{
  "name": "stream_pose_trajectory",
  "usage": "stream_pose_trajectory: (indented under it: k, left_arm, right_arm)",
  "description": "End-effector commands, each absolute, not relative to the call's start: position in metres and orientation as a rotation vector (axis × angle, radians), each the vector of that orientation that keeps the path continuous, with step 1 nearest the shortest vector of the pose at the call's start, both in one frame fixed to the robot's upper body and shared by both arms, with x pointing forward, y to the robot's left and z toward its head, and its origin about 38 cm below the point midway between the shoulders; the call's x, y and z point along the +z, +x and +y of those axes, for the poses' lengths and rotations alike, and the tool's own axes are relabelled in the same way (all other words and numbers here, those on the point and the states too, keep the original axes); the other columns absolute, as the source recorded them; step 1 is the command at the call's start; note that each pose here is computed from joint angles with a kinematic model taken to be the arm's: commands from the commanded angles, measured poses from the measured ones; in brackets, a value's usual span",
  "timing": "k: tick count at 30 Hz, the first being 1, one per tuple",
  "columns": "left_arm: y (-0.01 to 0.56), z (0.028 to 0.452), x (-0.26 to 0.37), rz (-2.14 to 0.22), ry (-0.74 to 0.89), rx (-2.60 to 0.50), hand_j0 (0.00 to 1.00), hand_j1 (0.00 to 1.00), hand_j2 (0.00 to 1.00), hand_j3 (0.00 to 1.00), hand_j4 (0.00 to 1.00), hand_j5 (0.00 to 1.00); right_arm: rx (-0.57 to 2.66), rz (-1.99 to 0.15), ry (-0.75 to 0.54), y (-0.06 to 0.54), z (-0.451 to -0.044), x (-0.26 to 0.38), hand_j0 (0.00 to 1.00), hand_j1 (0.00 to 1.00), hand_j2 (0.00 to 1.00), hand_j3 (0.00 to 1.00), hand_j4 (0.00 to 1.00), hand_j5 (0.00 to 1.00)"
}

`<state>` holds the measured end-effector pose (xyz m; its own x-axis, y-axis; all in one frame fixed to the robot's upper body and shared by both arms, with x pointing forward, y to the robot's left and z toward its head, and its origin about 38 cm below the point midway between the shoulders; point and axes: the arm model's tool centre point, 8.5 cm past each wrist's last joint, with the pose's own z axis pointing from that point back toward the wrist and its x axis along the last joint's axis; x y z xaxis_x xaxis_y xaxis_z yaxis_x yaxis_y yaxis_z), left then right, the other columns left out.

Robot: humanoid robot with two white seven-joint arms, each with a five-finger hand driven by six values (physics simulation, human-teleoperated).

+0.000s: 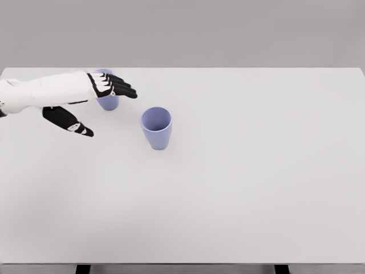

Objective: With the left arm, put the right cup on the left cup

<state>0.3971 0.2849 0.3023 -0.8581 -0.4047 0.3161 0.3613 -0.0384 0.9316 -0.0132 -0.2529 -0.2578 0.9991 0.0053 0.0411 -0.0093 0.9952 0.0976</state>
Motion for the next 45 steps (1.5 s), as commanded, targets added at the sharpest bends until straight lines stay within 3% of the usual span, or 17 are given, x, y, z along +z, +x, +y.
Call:
stream_pose_trajectory:
  k: [1, 9, 15, 24, 32, 45]
  left_arm:
    - [0.395, 0.284, 0.298, -1.719, 0.025, -1.942, 1.00, 1.00, 1.00, 1.00, 1.00, 1.00]
    - [0.426, 0.262, 0.309, -1.755, 0.116, -1.994, 1.00, 1.00, 1.00, 1.00, 1.00, 1.00]
    - [0.428, 0.230, 0.297, -1.783, 0.029, -2.024, 1.00, 1.00, 1.00, 1.00, 1.00, 1.00]
    - [0.472, 0.220, 0.254, -1.500, 0.033, -2.142, 1.00, 1.00, 1.00, 1.00, 1.00, 1.00]
    - [0.483, 0.191, 0.244, -1.514, -0.009, -2.135, 1.00, 1.00, 1.00, 1.00, 1.00, 1.00]
    - [0.486, 0.191, 0.233, -1.496, -0.021, -2.117, 1.00, 1.00, 1.00, 1.00, 1.00, 1.00]
  right_arm:
    - [0.008, -0.040, 0.099, -0.013, -0.253, -0.258, 1.00, 1.00, 1.00, 1.00, 1.00, 1.00]
    - [0.004, -0.034, 0.099, -0.016, -0.253, -0.258, 1.00, 1.00, 1.00, 1.00, 1.00, 1.00]
    - [0.007, -0.034, 0.099, -0.016, -0.253, -0.258, 1.00, 1.00, 1.00, 1.00, 1.00, 1.00]
    - [0.005, -0.034, 0.099, -0.016, -0.253, -0.258, 1.00, 1.00, 1.00, 1.00, 1.00, 1.00]
    - [0.005, -0.034, 0.099, -0.016, -0.253, -0.258, 1.00, 1.00, 1.00, 1.00, 1.00, 1.00]
    - [0.005, -0.034, 0.099, -0.016, -0.253, -0.258, 1.00, 1.00, 1.00, 1.00, 1.00, 1.00]
